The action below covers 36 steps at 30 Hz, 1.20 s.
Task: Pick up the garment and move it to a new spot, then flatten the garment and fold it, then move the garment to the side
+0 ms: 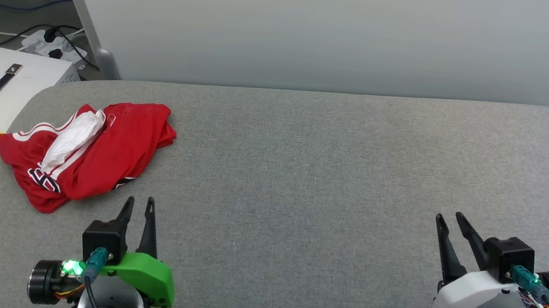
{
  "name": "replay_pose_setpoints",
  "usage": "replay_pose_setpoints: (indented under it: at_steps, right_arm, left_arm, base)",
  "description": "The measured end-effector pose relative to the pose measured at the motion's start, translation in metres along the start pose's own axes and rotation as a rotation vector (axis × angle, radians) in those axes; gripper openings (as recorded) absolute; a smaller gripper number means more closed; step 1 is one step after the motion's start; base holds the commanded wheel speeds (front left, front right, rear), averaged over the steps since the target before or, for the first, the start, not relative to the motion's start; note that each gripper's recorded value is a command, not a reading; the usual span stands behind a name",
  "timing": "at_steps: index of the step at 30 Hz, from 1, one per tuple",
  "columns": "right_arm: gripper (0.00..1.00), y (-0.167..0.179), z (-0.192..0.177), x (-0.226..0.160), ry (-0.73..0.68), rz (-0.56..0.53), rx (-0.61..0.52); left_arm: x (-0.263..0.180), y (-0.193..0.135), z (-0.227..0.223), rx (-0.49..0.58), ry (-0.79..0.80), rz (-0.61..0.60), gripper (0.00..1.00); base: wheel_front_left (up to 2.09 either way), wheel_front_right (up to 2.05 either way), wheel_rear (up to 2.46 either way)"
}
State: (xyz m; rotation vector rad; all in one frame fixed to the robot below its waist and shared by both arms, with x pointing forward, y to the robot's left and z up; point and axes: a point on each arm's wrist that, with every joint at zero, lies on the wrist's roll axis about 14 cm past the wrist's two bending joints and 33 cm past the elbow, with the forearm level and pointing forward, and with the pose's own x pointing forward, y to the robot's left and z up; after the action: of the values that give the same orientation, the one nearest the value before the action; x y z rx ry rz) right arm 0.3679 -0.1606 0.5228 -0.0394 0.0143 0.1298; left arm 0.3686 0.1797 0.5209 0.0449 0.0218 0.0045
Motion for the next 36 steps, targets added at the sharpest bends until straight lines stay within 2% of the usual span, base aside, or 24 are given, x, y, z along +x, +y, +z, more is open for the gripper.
replay_pose_setpoints:
  at_steps: [36]
  right_arm:
    - [1.00,-0.007,0.020,-0.001,-0.113,-0.021,0.103]
  left_arm:
    - [0.001,0.002,0.015,-0.046,-0.087,0.011,1.00]
  base:
    - [0.00,0.00,0.00]
